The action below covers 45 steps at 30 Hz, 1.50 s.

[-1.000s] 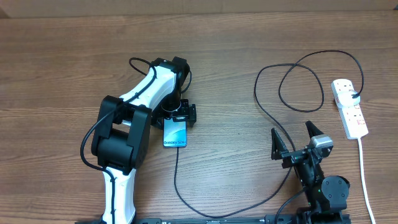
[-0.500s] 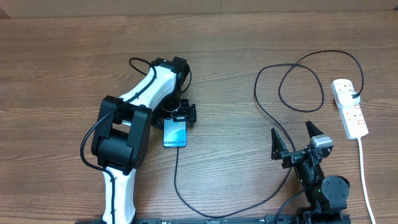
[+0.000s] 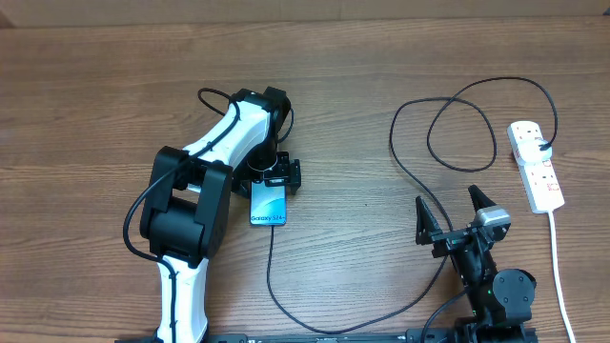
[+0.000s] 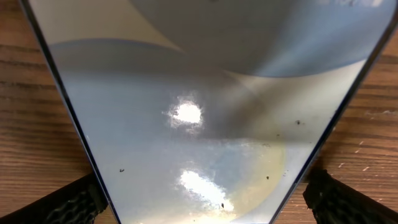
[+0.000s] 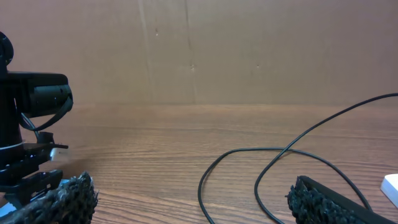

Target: Plug charger to phone and switch on socket

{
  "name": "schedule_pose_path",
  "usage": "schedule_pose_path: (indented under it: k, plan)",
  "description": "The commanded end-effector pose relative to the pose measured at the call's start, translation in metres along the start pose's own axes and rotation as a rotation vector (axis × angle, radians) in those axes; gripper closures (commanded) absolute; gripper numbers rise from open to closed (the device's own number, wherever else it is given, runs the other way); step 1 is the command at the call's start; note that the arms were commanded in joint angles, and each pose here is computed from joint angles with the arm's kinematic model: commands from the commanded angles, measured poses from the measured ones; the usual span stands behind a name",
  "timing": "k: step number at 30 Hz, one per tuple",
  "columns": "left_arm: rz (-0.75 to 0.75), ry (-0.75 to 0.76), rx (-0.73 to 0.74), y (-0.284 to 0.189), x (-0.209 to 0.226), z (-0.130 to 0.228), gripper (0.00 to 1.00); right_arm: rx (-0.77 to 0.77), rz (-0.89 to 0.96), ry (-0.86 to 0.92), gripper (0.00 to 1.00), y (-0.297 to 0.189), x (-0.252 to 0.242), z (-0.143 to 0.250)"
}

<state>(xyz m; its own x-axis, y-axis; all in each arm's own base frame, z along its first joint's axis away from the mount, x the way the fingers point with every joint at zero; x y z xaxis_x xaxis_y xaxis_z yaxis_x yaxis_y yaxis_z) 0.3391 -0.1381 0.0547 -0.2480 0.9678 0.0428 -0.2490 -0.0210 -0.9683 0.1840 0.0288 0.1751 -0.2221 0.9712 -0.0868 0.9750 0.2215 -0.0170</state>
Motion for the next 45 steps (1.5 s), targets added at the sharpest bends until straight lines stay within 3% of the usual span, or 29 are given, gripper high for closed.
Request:
schedule_pose_path:
  k: [1,17,24,29,32,38,45]
  plan:
    - [-0.06,0.014,0.021,0.0295,0.0039,-0.0014,0.0,0.006,0.003,-0.004,0.0,0.0006,0.0,0.0035]
    - [-0.059,0.04,0.021,0.0295,0.0037,-0.0014,0.0,0.006,0.003,-0.004,0.0,0.0006,0.0,0.0035]
    - [-0.06,0.039,0.022,0.0295,0.0038,-0.0012,0.12,0.006,0.003,-0.004,0.0,0.0006,0.0,0.0035]
    - [-0.072,0.038,0.039,0.0292,0.006,0.0019,0.14,0.006,0.004,-0.004,0.0,0.0006,0.0,0.0035]
    - [-0.073,0.037,0.041,0.0293,0.0063,0.0023,0.24,0.006,0.003,-0.004,0.0,0.0006,0.0,0.0035]
    - [-0.072,0.037,0.041,0.0292,0.0067,0.002,0.34,0.006,0.003,-0.004,0.0,0.0006,0.0,0.0035]
    - [-0.069,0.04,0.048,0.0278,0.0099,0.0007,0.36,0.006,0.003,-0.004,0.0,0.0006,0.0,0.0035]
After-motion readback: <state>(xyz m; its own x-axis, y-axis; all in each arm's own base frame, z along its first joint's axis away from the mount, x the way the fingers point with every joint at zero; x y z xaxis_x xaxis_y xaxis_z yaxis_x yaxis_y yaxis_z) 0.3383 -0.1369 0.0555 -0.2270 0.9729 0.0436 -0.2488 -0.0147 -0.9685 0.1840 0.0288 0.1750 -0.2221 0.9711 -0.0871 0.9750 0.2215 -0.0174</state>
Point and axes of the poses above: each gripper's point midway between its finger pads, its own y axis out along the fingers, its own x axis along the line the jaws close on, z = x × y, the point moved 6 cm from there along -y, back along the fingers, and after that the axes turned 10 degrees about -y, right-handed, at the moved point
